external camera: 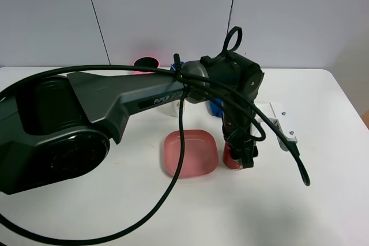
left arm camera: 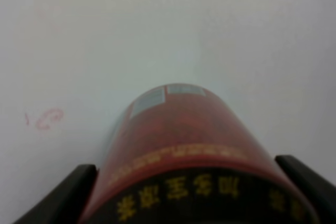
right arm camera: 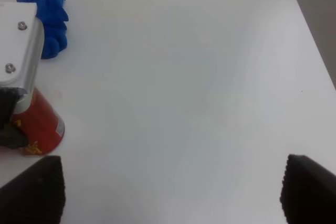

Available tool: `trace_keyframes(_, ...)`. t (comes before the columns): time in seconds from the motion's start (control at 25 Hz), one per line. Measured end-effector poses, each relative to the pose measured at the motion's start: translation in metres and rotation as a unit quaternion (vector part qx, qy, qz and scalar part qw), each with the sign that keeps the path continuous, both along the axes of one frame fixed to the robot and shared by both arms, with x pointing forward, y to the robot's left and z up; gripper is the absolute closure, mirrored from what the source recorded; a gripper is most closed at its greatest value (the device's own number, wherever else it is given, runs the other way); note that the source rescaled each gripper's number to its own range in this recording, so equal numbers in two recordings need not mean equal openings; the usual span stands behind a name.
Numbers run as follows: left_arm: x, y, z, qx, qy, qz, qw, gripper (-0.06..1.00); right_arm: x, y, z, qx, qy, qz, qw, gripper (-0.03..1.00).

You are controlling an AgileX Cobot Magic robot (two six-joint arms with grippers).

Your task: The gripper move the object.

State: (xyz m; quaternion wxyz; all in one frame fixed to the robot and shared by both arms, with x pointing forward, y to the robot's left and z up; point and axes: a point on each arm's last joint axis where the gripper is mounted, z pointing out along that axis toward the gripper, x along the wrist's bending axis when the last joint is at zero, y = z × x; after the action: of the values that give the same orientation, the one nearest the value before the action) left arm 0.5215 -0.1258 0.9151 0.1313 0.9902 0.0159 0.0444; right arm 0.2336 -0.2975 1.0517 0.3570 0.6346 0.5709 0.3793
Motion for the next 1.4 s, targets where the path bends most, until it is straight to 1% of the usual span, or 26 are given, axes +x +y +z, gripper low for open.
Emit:
trace_keyframes(0.16,0.0,0.0,0.0,0.0,-0.002,-0.001,1.0,0.94,0.0,0.0,0.0,0.0,0.0,0.0,1.0,-0.03)
trace_keyframes(0.24,0.001,-0.001,0.0,-0.004,-0.006,-0.001,1.0,0.86,0.0,0.0,0.0,0.0,0.0,0.0,1.0,-0.03)
trace_keyframes(0.32,0.002,-0.002,0.001,-0.009,-0.015,0.0,1.0,0.71,0.0,0.0,0.0,0.0,0.0,0.0,1.0,-0.03)
trace_keyframes(0.52,0.004,-0.002,0.004,-0.005,-0.026,0.005,1.0,0.32,0.0,0.0,0.0,0.0,0.0,0.0,1.0,-0.03)
trace_keyframes(0.6,0.005,-0.002,0.011,-0.001,-0.026,0.011,1.0,0.17,0.0,0.0,0.0,0.0,0.0,0.0,1.0,-0.03)
trace_keyframes(0.68,0.006,-0.002,0.023,0.005,-0.022,0.02,1.0,0.04,0.0,0.0,0.0,0.0,0.0,0.0,1.0,-0.03)
trace_keyframes(0.72,0.005,-0.001,0.028,0.014,-0.016,0.023,1.0,-0.01,0.0,0.0,0.0,0.0,0.0,0.0,1.0,-0.03)
trace_keyframes(0.8,0.007,-0.001,0.044,0.015,-0.022,0.03,0.999,-0.04,0.0,0.0,0.0,0.0,0.0,0.0,1.0,-0.03)
trace_keyframes(0.92,0.01,-0.004,0.069,-0.015,-0.039,0.05,0.998,-0.06,0.0,0.0,0.0,0.0,0.0,0.0,1.0,-0.03)
trace_keyframes(1.0,0.01,-0.004,0.093,-0.04,-0.058,0.053,0.996,-0.06,0.0,0.0,0.0,0.0,0.0,0.0,1.0,-0.03)
trace_keyframes(1.12,0.011,0.002,0.135,-0.072,-0.106,0.057,0.99,-0.06,0.0,0.0,0.0,0.0,0.0,0.0,1.0,-0.03)
trace_keyframes(1.2,0.016,0.014,0.159,-0.074,-0.148,0.071,0.984,-0.06,0.0,0.0,0.0,0.0,0.0,0.0,1.0,-0.03)
trace_keyframes(1.28,0.024,0.03,0.181,-0.074,-0.187,0.1,0.974,-0.06,0.0,0.0,0.0,0.0,0.0,0.0,1.0,-0.03)
trace_keyframes(1.4,0.05,0.07,0.215,-0.071,-0.245,0.161,0.954,-0.06,0.0,0.0,0.0,0.0,0.0,0.0,1.0,-0.03)
